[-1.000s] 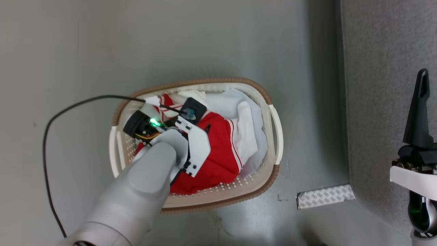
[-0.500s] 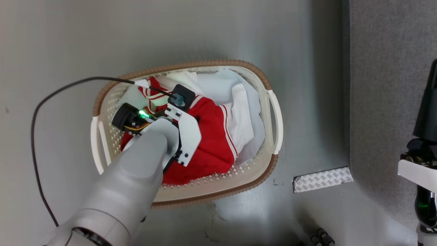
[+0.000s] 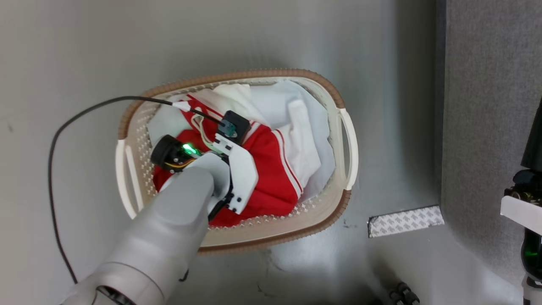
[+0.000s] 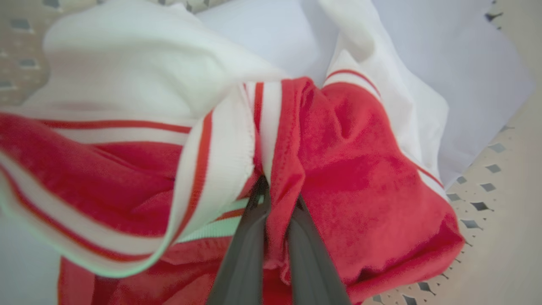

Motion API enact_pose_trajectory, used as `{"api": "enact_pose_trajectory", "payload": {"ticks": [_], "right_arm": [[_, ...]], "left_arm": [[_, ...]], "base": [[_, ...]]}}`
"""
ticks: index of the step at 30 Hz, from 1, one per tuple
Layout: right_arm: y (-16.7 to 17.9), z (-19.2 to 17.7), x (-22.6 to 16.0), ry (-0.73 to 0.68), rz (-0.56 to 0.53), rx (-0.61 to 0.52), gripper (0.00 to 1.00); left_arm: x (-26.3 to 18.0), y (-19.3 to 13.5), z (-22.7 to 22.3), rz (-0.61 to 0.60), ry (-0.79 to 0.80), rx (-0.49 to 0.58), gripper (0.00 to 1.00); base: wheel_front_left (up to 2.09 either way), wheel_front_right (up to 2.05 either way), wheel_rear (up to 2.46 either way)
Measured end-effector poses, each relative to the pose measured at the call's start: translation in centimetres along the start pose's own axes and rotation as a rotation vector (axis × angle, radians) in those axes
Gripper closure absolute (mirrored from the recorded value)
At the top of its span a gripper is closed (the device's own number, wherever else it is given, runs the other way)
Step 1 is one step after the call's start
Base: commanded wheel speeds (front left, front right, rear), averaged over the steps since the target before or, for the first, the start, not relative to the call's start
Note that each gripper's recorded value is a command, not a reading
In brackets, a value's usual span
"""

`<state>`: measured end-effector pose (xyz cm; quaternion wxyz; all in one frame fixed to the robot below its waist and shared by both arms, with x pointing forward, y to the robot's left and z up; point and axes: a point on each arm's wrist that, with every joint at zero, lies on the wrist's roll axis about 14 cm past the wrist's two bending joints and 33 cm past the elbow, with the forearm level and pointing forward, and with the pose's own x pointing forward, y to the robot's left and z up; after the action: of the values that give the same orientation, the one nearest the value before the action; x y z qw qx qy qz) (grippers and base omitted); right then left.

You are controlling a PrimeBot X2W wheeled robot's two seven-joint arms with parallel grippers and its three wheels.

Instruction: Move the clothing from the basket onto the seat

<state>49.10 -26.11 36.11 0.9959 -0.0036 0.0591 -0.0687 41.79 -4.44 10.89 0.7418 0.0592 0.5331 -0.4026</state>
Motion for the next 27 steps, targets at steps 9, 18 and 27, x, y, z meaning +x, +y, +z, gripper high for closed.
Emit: {"api": "enact_pose_trajectory", "payload": {"ticks": [9,18,27], "right_arm": [[-0.1,3.0,-0.6,-0.055,-0.010,0.028,0.00],[-0.6,6.8,-4.4,-0.090,-0.014,0.057,0.00],[0.0,11.4,-10.2,-0.167,0.029,0.078,0.00]], "left_arm": [[-4.5,-2.1,4.6,-0.018,-0.193,0.010,1.00],[-12.8,-5.1,8.4,0.015,-0.438,-0.020,1.00],[-25.6,-4.8,10.3,0.233,-0.766,-0.043,1.00]], "base": [[0.00,0.00,0.00],[0.00,0.00,0.00],[0.00,0.00,0.00]]}}
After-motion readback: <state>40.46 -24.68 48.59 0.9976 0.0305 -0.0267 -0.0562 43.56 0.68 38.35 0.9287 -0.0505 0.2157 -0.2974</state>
